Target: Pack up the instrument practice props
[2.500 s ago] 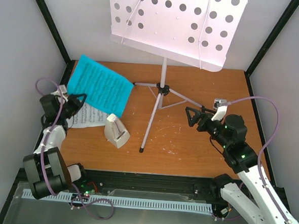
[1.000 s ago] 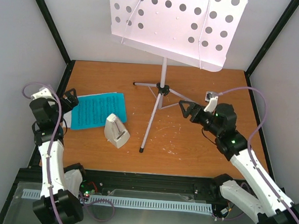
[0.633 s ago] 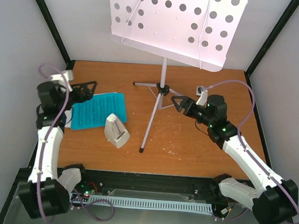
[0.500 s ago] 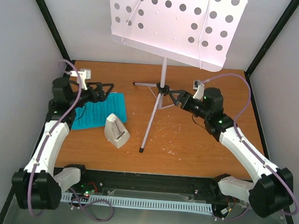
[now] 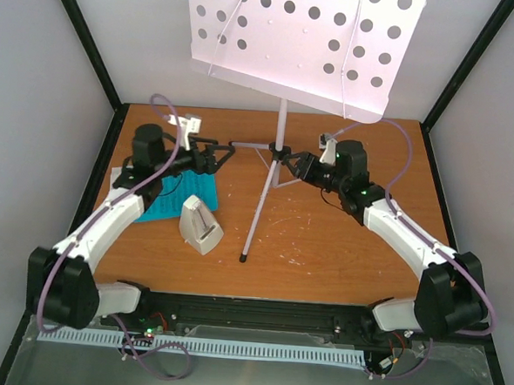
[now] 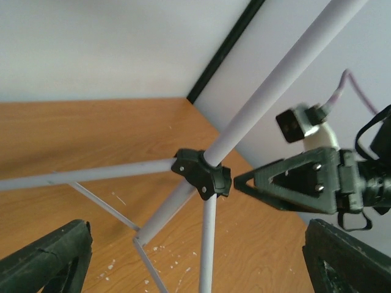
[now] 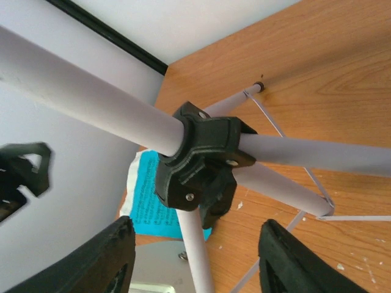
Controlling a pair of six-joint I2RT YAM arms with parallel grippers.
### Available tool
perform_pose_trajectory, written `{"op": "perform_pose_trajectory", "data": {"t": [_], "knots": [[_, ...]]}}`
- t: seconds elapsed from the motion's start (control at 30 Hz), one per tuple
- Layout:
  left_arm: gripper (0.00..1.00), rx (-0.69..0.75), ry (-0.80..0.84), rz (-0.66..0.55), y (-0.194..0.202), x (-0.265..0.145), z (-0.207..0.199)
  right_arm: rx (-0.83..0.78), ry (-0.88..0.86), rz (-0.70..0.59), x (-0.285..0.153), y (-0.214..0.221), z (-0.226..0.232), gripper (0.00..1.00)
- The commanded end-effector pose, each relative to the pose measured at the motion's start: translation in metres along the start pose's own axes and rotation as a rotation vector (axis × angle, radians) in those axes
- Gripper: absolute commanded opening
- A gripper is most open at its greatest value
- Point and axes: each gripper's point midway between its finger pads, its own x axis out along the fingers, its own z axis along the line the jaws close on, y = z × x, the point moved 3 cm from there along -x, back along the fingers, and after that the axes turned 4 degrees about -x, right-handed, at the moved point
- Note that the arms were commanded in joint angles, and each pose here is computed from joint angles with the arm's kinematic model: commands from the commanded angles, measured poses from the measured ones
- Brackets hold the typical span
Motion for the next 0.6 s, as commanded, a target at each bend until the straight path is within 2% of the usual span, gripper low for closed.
{"op": "perform_pose_trajectory", "data": {"t": [0.0,0.3,0.4,0.57], "knots": [[0.93,0.047,0.056,-0.005,-0.008,0.035,-0.017,-0.063,-0.031,-0.046,-0.002,-0.02,0.012,0.53],[0.79,0.012,0.052,0.062,0.021,0.085,-0.03,-0.056,-0.023,-0.03,0.015,-0.022,0.001,0.45],[0.75,0.005,0.036,0.1,0.033,0.101,-0.03,-0.071,-0.014,-0.03,0.015,-0.021,-0.002,0.4],[0.61,-0.041,0.0,0.164,0.05,0.121,-0.014,-0.069,-0.05,-0.028,0.016,-0.016,-0.001,0.32]]}}
